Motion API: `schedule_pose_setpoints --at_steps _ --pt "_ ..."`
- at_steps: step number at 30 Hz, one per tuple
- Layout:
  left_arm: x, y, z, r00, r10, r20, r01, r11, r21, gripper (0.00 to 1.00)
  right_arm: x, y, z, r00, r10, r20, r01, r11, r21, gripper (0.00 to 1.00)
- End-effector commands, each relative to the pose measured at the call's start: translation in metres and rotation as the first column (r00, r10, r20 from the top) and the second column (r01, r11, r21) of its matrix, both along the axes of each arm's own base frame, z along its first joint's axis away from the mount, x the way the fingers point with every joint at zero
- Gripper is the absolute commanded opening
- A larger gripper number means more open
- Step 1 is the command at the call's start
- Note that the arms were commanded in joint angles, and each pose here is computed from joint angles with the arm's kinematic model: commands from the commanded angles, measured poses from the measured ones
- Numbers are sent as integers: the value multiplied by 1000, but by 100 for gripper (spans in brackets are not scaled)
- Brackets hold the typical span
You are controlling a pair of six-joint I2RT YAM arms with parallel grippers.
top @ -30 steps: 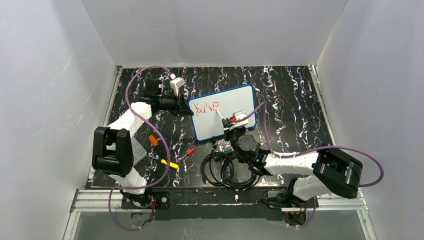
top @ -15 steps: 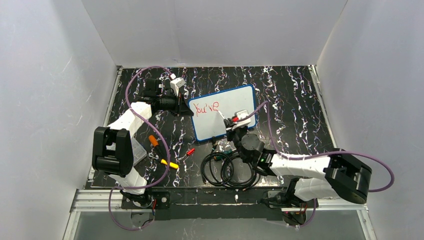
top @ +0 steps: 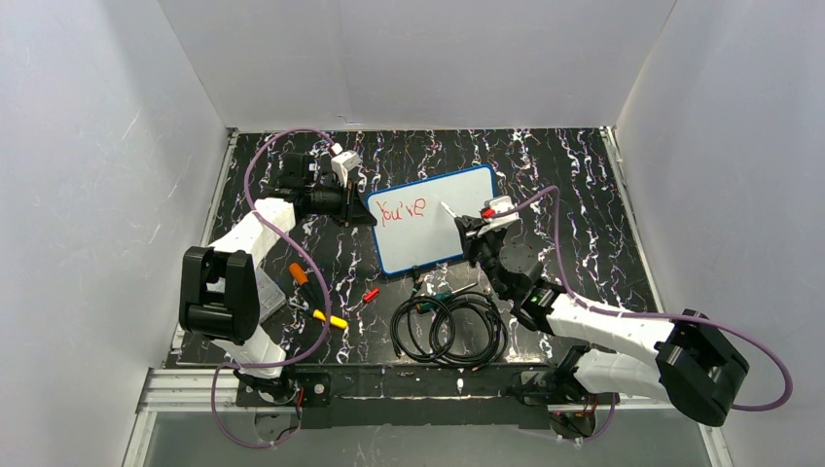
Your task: Write a sentence on the whiteboard
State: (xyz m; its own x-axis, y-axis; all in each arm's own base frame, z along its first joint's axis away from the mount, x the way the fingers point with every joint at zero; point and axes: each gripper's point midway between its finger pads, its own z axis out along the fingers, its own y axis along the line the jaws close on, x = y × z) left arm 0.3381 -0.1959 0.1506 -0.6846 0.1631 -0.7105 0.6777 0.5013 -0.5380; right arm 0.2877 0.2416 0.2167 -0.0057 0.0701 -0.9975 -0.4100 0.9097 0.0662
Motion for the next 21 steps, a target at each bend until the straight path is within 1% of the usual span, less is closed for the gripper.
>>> schedule_pose_setpoints --at_steps 1,15,21 --pt "-3 -1 17 999 -16 37 16 1000 -2 0 1 1 11 999 44 17 -44 997 60 1" --pt "-3 -1 15 999 -17 32 17 1000 2 0 18 3 8 999 23 23 -25 997 68 1" --pt "-3 -1 15 999 -17 32 17 1000 2 0 18 9 12 998 52 34 -54 996 68 1"
